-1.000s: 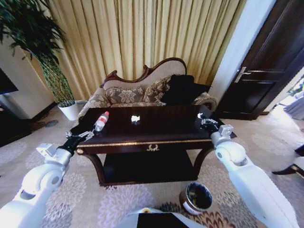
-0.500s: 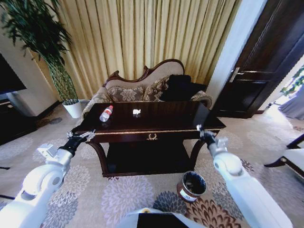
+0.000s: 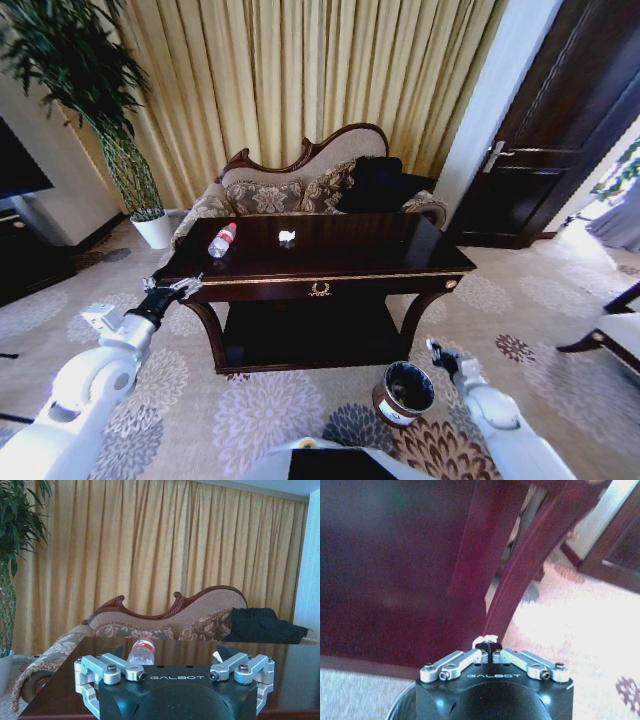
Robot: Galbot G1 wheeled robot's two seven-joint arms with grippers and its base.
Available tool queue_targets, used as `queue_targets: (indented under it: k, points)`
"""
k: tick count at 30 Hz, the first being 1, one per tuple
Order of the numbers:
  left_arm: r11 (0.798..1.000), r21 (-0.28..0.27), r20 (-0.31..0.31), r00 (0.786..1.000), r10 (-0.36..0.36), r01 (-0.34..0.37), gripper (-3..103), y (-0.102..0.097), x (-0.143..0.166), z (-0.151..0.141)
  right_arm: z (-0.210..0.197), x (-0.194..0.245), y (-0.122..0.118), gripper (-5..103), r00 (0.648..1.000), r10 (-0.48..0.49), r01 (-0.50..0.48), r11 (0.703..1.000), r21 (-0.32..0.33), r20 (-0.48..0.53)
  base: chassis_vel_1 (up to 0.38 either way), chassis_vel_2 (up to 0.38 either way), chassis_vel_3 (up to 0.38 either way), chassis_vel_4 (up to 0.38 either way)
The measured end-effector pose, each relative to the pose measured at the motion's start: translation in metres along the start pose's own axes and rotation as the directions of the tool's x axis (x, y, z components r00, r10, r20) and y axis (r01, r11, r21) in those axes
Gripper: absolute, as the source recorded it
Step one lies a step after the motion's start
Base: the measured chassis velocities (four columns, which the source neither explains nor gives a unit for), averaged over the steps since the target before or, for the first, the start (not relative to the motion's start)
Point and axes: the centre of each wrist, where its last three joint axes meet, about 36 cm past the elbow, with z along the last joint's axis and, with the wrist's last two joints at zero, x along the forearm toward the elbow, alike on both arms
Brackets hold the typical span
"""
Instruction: Move to the front of the table and place the trash on the table into the trash bin.
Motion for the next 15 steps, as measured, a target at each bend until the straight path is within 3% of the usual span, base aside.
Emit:
queue_targets:
  k: [5, 10, 14, 15]
  points:
    - [1.0, -0.004, -0.003, 1.0, 0.001, -0.001, 100, 0.0, -0.001, 0.0, 0.027, -0.013, 0.014, -1, 1.0, 0.013, -0.012, 0.999, 0.042, -0.018, 0.0, 0.0, 0.0, 0.0]
    - [1.0, -0.007, -0.004, 1.0, -0.004, 0.004, 100, 0.002, 0.0, 0.0, 0.029, -0.02, 0.017, 15, 0.999, 0.035, -0.035, 0.999, 0.038, -0.01, 0.0, 0.0, 0.0, 0.0]
    - [1.0, -0.009, -0.001, 1.0, -0.012, 0.012, 100, 0.004, 0.001, -0.001, 0.03, -0.027, 0.012, 37, 0.998, 0.067, -0.067, 0.997, 0.032, 0.001, 0.0, 0.0, 0.0, 0.0]
    - [1.0, -0.009, -0.001, 1.0, -0.012, 0.012, 100, 0.004, 0.001, -0.001, 0.03, -0.027, 0.012, 37, 0.998, 0.067, -0.067, 0.997, 0.032, 0.001, 0.0, 0.0, 0.0, 0.0]
